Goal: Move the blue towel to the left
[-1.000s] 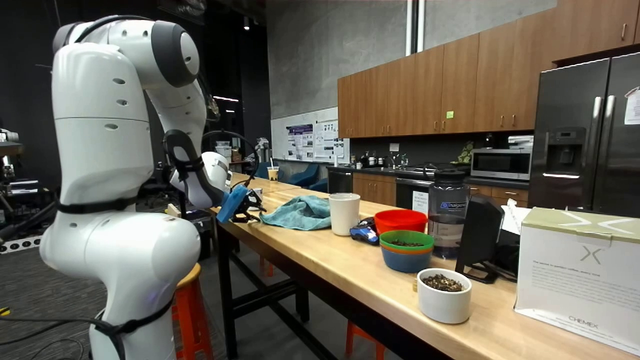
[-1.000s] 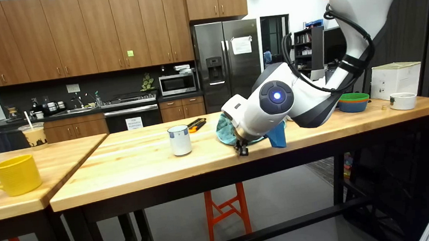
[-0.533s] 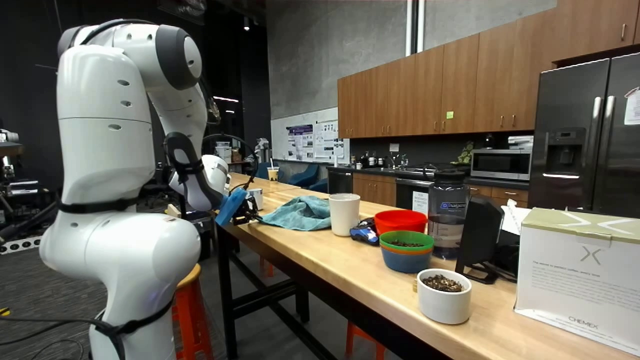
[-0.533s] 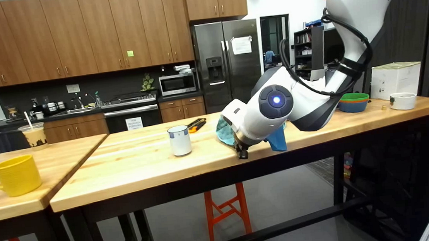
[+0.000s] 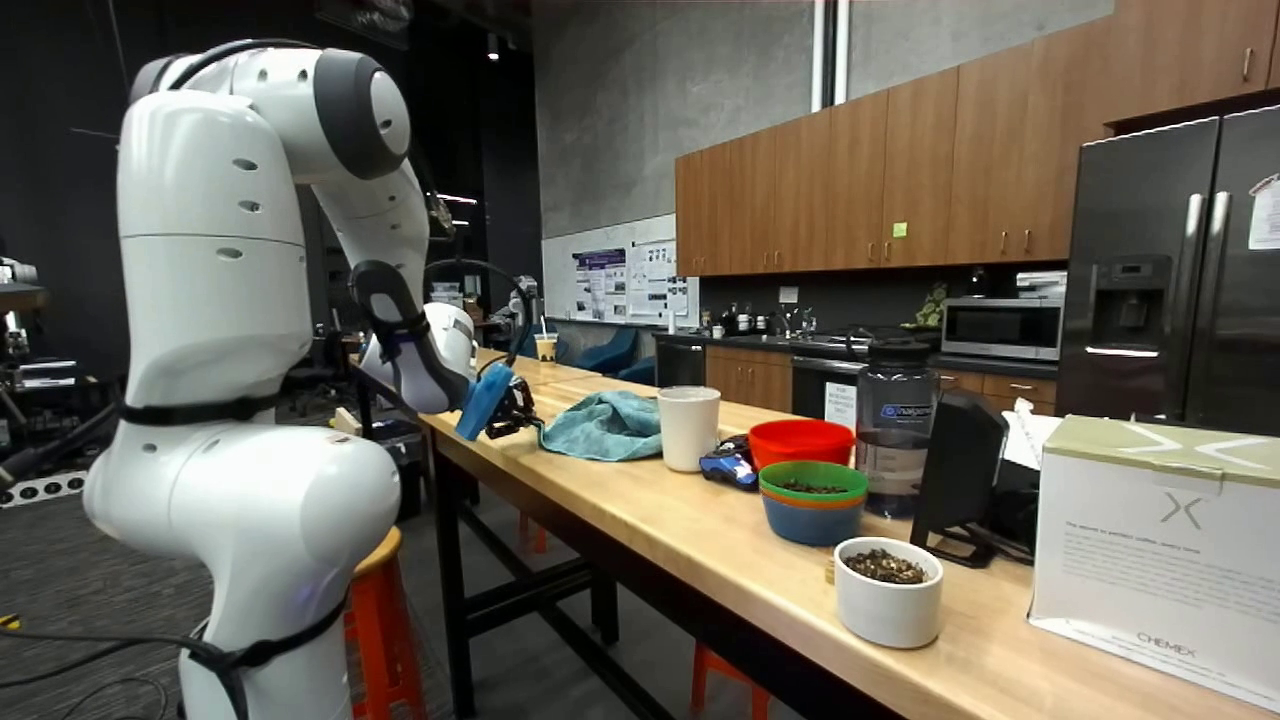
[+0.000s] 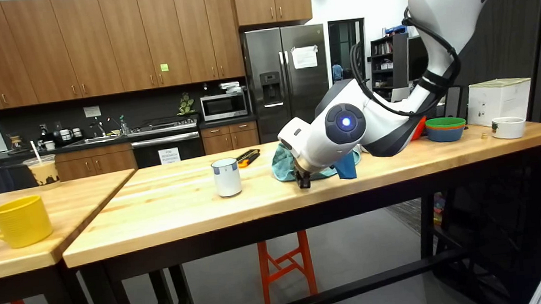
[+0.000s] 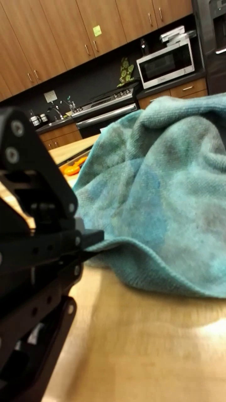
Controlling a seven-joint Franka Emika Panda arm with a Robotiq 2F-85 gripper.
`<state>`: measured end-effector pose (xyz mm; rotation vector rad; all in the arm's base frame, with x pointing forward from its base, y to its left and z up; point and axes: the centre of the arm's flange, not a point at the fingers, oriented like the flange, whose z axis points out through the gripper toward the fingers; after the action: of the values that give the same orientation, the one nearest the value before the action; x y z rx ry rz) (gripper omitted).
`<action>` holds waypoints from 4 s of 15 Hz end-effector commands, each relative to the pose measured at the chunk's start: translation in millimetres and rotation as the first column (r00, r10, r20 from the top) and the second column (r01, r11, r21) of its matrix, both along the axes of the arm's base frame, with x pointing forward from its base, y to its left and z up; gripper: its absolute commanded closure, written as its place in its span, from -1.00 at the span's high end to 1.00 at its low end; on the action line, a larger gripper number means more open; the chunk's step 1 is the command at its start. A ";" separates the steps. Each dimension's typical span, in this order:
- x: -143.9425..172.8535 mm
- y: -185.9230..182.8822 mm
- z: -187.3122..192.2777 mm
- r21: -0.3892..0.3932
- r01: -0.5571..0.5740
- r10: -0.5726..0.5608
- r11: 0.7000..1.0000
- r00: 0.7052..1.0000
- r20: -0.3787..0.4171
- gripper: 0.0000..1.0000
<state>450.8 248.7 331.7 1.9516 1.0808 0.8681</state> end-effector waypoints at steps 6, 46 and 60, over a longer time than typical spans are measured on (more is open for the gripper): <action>35.3 19.0 43.8 0.061 -0.103 0.099 0.993 0.993 0.067 -0.99; 68.5 -9.3 84.5 0.243 -0.082 0.091 0.967 0.995 -0.027 1.00; 107.2 -140.5 215.5 0.363 0.188 -0.165 0.913 0.982 -0.092 1.00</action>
<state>562.6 122.3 523.8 2.3518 0.8115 1.0308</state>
